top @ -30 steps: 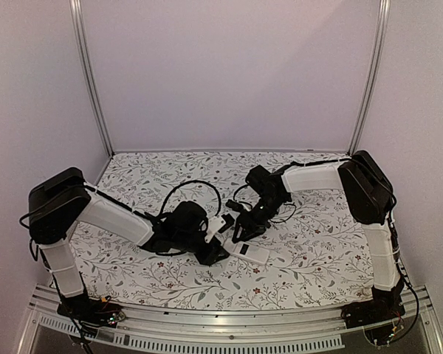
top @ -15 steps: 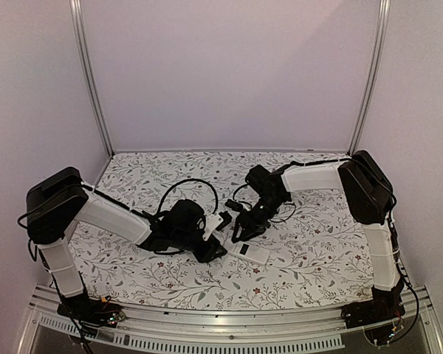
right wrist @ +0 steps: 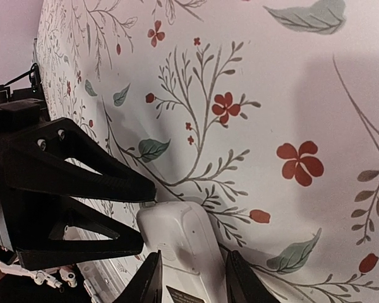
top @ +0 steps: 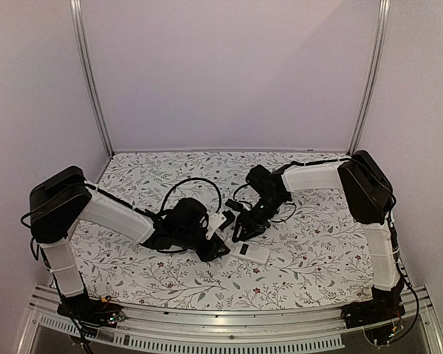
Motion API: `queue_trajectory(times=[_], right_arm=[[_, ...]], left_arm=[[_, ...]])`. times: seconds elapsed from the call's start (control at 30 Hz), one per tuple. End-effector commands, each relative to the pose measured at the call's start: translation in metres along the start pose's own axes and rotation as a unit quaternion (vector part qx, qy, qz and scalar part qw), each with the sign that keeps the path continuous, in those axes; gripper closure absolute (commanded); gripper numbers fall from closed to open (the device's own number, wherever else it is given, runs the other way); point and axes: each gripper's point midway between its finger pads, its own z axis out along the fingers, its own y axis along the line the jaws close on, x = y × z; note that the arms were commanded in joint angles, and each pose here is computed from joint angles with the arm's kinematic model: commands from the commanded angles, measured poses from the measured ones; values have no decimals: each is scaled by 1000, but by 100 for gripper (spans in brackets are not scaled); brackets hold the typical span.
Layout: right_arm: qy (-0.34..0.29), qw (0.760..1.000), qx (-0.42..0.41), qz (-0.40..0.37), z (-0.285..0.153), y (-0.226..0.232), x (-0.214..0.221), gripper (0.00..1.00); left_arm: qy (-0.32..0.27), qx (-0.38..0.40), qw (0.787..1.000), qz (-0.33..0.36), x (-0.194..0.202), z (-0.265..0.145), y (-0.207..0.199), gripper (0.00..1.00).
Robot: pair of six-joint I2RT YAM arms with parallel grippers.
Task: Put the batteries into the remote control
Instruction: Load the battery cover onto the remote control without the battery cover.
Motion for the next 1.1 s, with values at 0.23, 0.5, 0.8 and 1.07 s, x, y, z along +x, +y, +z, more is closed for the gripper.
queue_trajectory(times=[0.23, 0.5, 0.8, 1.07], right_arm=[[10, 1000, 11, 5, 7, -8, 1, 68], [15, 999, 40, 6, 4, -15, 4, 72], [-47, 996, 69, -1, -49, 6, -11, 51], [-87, 987, 117, 70, -92, -4, 31, 51]], left_arm=[[25, -5, 1000, 0, 8, 10, 7, 63], [-8, -17, 1000, -19, -18, -17, 5, 49], [13, -53, 997, -52, -31, -22, 17, 49], [49, -60, 993, -88, -22, -10, 20, 52]])
